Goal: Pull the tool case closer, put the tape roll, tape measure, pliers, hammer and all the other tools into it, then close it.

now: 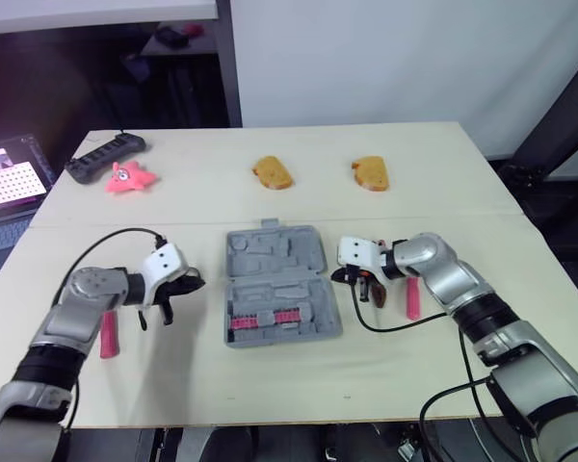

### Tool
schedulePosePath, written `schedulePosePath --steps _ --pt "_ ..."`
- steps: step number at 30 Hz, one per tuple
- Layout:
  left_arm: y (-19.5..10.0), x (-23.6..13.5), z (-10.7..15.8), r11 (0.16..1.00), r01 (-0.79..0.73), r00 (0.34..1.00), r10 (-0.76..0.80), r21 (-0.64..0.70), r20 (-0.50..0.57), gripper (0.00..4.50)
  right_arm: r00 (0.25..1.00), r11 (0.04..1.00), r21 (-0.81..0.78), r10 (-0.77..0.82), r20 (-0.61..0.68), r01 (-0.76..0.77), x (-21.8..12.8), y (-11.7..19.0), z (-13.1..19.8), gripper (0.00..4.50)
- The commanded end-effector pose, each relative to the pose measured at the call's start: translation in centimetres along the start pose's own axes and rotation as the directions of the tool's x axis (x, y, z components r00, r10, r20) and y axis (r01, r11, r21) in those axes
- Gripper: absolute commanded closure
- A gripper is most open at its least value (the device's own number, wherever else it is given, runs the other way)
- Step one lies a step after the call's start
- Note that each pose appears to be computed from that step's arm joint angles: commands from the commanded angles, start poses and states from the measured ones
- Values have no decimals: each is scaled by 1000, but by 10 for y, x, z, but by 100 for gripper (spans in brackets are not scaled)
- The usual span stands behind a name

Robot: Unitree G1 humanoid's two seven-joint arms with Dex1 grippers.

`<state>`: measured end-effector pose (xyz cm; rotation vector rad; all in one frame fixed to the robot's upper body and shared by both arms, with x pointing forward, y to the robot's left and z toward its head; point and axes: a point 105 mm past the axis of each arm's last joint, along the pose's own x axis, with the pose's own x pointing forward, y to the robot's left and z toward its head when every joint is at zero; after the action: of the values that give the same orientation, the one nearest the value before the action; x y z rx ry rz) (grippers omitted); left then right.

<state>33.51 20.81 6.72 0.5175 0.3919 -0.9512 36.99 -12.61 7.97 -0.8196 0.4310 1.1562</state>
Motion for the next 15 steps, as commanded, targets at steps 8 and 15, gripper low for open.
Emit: schedulePosePath --steps 8,15 --pt "-2 27 11 1000 28 999 -28 -12 46 450 996 998 -63 -13 91 19 15 -12 26 444" --pt "-20 52 17 996 77 993 -72 -54 90 450 991 998 -61 33 131 -25 19 -1 36 444"
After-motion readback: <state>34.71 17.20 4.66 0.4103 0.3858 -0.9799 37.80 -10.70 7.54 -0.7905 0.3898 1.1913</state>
